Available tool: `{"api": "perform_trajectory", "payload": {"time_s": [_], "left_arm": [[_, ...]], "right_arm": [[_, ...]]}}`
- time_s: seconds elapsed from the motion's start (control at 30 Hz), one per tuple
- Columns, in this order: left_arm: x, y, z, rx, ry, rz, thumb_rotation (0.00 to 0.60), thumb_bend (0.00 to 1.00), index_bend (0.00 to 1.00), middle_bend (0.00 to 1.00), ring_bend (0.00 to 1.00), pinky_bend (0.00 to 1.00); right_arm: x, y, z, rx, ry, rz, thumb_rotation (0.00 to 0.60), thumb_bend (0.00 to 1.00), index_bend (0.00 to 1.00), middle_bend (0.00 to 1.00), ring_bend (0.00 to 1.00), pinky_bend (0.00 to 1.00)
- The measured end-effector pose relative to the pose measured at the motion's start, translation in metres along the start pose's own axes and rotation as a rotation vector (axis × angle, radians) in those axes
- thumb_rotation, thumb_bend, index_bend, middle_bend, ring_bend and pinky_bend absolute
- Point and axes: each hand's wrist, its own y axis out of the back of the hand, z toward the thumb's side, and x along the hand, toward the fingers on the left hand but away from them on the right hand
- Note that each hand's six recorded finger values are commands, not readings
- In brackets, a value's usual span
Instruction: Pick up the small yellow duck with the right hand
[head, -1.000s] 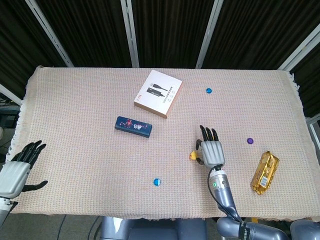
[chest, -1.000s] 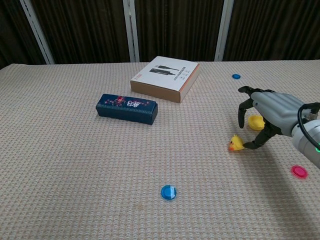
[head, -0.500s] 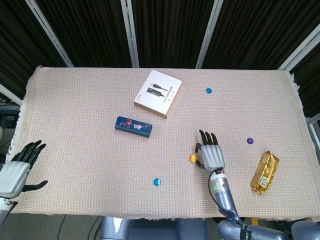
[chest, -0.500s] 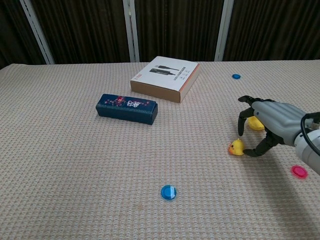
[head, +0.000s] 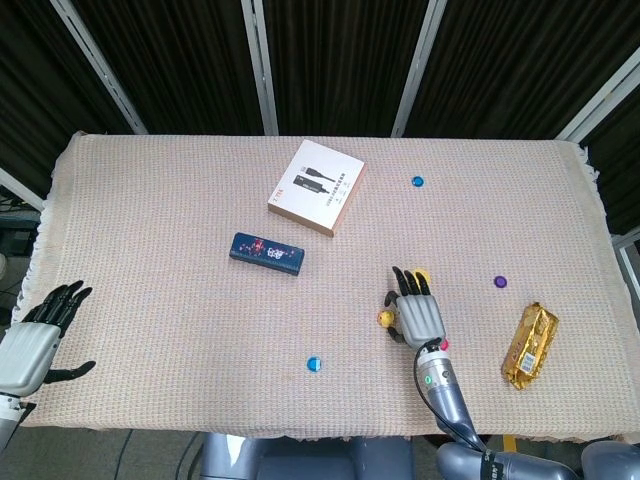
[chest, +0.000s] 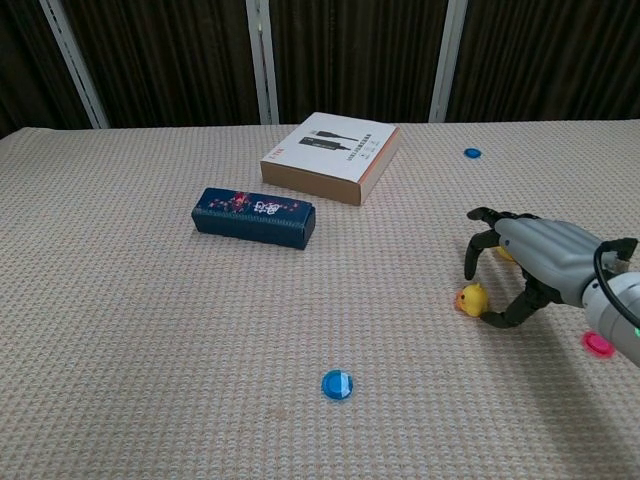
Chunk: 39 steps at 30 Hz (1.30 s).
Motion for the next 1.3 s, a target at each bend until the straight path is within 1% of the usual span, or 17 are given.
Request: {"api": "perform_trajectory", "payload": {"time_s": [0.47, 0.77, 0.97, 1.3], "left_arm": [[0.000, 0.001, 0.000, 0.000, 0.001, 0.002, 0.600, 0.00, 0.00, 0.00, 0.00, 0.22], [0.000, 0.000, 0.000, 0.001, 0.001, 0.001, 0.600, 0.00, 0.00, 0.00, 0.00, 0.22], [0.000, 0.001, 0.000, 0.002, 0.002, 0.003, 0.600, 0.00, 0.00, 0.00, 0.00, 0.22], [0.000, 0.001, 0.001, 0.005, -0.004, 0.003, 0.600, 0.00, 0.00, 0.00, 0.00, 0.22]], "right_arm": [[0.001, -0.004, 0.004, 0.003, 0.002, 0.000, 0.600, 0.21, 0.51, 0.00, 0.00, 0.00], [-0.001, 0.000, 0.001, 0.007, -0.005, -0.012, 0.600, 0.21, 0.51, 0.00, 0.00, 0.00], [-0.004, 0.014, -0.003, 0.010, -0.009, -0.043, 0.600, 0.21, 0.51, 0.00, 0.00, 0.00], [-0.020, 0.049, -0.007, 0.028, -0.015, -0.104, 0.600, 0.21, 0.51, 0.00, 0.00, 0.00]]}}
